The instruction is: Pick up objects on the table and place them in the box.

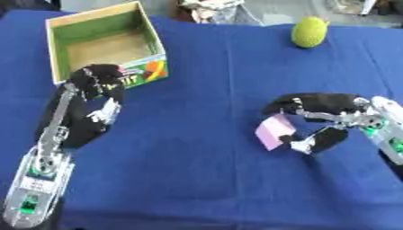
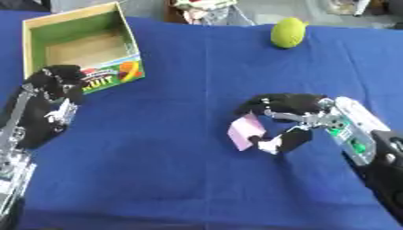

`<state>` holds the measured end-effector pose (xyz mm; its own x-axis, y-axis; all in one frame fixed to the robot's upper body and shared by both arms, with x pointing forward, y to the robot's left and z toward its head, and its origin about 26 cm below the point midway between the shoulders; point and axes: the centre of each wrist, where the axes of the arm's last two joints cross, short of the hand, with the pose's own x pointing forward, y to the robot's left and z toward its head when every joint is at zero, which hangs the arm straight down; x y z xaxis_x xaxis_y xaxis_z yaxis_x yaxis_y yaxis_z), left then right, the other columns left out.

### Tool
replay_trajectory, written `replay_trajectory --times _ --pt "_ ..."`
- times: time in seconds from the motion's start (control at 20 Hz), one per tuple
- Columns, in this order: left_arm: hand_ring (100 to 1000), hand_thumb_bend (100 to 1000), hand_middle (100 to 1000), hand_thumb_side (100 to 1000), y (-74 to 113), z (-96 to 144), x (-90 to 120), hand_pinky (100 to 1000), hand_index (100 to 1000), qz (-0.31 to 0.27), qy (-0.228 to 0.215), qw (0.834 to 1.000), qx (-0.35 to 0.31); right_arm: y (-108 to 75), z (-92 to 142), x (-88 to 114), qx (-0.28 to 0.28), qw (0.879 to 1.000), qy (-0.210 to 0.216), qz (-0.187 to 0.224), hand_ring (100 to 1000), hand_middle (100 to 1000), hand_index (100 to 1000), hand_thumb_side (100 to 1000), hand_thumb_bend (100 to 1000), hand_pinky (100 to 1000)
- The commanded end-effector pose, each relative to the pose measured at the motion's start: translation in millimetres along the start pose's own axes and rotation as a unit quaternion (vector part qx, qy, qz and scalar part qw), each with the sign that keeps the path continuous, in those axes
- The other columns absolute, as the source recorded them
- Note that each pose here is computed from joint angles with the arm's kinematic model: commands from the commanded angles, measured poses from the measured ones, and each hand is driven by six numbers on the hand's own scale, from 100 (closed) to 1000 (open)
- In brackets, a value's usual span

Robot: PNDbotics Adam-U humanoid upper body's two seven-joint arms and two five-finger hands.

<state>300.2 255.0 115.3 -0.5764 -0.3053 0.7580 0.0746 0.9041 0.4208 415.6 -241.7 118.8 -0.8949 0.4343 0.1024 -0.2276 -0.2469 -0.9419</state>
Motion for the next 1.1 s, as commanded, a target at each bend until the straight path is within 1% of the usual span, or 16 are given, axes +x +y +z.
replay_trajectory --times 0.05,0.7,0.9,1.1 --pt "654 244 648 455 5.0 -3 5 513 773 -0.009 -0.012 1.0 -0.001 -5.2 8 -2 0.136 0.983 -0.089 0.086 963 920 1000 694 100 994" --pt "653 247 648 456 5.8 -3 5 514 773 -0.01 -0.01 1.0 0.0 -22.0 18 8 0.112 0.984 -0.105 0.094 961 918 1000 699 100 993" --pt "653 247 648 456 5.6 -3 5 514 773 -0.01 -0.011 1.0 -0.001 -22.9 17 9 0.114 0.983 -0.106 0.091 962 919 1000 705 100 993" --pt "653 248 648 456 5.8 -3 5 515 774 -0.01 -0.012 1.0 -0.001 -19.7 16 8 0.121 0.983 -0.104 0.086 962 919 1000 712 100 993"
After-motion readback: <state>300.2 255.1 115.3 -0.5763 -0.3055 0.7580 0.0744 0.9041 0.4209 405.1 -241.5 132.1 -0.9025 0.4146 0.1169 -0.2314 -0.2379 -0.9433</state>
